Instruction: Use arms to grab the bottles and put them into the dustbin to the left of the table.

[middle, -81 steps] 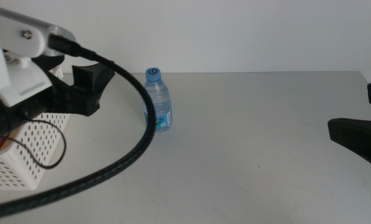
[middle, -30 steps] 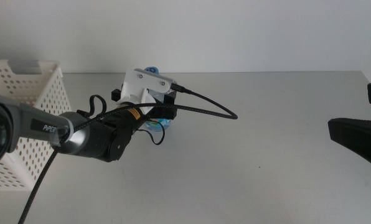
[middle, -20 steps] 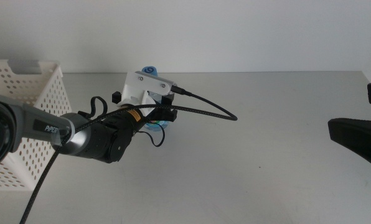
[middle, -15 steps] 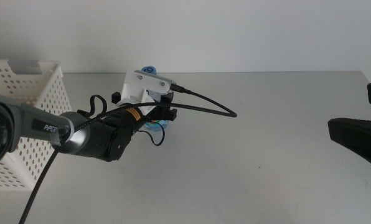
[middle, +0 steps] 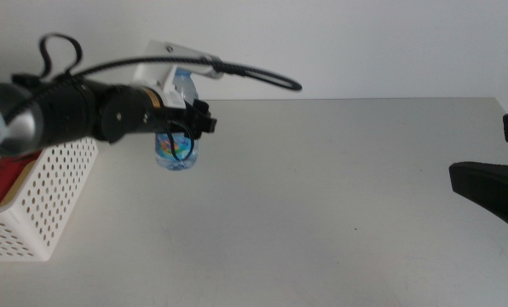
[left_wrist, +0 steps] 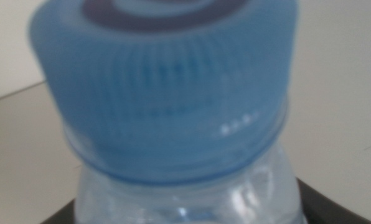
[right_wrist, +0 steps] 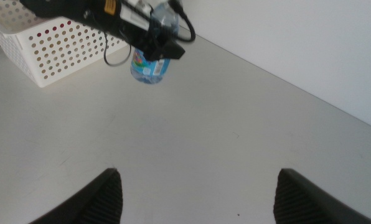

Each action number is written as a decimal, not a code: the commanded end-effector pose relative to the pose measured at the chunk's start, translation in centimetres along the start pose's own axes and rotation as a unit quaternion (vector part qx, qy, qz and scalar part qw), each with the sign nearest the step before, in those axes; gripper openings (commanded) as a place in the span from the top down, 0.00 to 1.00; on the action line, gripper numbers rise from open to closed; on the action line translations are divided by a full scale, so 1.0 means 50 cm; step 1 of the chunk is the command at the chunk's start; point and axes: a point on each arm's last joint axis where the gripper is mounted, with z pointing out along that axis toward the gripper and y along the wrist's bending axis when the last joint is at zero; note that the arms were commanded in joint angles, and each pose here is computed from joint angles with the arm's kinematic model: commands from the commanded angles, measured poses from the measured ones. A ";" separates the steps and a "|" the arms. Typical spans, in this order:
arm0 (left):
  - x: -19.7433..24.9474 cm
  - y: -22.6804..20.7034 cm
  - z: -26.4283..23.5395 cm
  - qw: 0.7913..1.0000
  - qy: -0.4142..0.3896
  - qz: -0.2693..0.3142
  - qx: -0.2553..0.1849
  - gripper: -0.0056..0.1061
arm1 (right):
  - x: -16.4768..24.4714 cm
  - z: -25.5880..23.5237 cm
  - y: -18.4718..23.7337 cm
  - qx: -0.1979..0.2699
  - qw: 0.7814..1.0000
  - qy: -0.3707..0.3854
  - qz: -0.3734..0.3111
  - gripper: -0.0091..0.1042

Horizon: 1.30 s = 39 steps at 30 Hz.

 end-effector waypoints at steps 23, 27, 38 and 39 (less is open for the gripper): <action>-0.162 0.382 -0.302 0.960 0.193 -0.105 -0.173 0.97 | -0.032 -0.014 -0.002 0.007 0.998 -0.055 -0.006 0.37; -0.121 0.418 -0.246 0.953 0.223 -0.139 -0.151 0.97 | -0.032 -0.014 -0.002 0.007 0.998 -0.055 -0.006 0.37; -0.026 0.453 -0.120 0.925 0.324 -0.148 -0.129 0.95 | -0.032 -0.014 -0.002 0.007 0.998 -0.055 -0.006 0.37; -0.022 0.455 -0.120 0.923 0.331 -0.143 -0.133 0.93 | -0.032 -0.014 -0.002 0.007 0.998 -0.055 -0.006 0.37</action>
